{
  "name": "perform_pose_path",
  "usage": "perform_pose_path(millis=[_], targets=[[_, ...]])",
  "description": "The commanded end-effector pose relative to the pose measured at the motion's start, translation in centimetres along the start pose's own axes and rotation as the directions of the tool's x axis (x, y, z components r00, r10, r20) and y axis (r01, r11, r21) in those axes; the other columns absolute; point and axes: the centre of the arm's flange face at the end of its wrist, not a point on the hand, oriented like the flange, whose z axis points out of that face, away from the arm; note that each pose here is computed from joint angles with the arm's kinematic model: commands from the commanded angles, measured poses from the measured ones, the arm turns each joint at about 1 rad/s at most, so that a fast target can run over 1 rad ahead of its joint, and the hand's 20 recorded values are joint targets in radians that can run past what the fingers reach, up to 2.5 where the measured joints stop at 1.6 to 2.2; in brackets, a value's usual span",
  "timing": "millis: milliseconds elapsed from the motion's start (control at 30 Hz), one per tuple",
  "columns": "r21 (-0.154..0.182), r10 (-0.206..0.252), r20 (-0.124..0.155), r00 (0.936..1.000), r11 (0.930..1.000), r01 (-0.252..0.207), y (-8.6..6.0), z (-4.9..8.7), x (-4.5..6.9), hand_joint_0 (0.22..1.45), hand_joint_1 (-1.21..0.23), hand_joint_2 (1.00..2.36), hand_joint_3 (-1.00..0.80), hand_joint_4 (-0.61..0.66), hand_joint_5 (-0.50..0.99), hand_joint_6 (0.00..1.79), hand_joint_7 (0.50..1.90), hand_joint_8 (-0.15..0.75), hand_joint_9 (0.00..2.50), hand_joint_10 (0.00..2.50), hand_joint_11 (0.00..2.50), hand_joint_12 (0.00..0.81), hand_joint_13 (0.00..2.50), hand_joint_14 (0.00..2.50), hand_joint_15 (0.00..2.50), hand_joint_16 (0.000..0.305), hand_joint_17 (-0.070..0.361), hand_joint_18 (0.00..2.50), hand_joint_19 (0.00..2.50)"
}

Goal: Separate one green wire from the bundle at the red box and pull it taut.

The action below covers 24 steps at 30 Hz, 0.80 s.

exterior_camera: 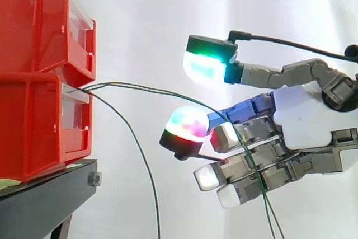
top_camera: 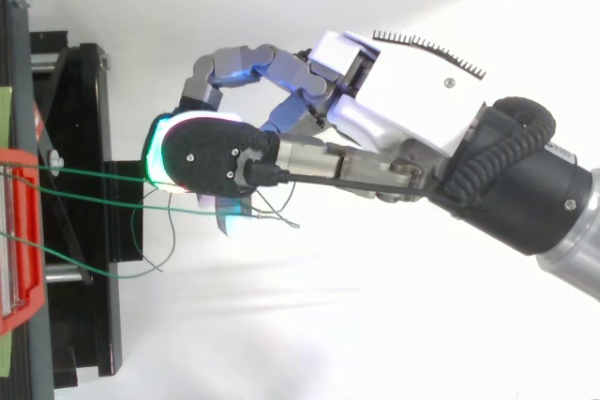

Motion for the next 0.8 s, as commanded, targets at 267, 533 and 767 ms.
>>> perform_pose_path(millis=[267, 533, 767], targets=[[-0.003, 0.001, -0.001, 1.0, 1.0, -0.001, 0.1, 0.0, 0.0, 0.6, -0.6, 1.01, -0.43, 0.11, -0.19, 0.81, 1.01, 0.266, 1.22, 0.02, 0.96, 0.379, 1.01, 0.02, 0.57, 0.05, 0.111, 0.87, 0.44], [-0.001, -0.002, -0.003, 1.0, 1.0, 0.002, 0.1, -0.3, 0.4, 0.49, -0.63, 1.0, -0.5, 0.17, -0.19, 0.84, 0.93, 0.295, 1.22, 0.02, 0.95, 0.393, 1.07, 0.02, 0.58, 0.055, 0.123, 0.92, 0.42], [-0.008, 0.003, -0.005, 1.0, 1.0, -0.003, 1.0, -0.2, 0.7, 0.66, -0.77, 1.01, -0.43, 0.08, -0.2, 0.87, 0.98, 0.267, 1.19, 0.02, 0.98, 0.358, 1.02, 0.02, 0.58, 0.049, 0.109, 0.88, 0.42]])
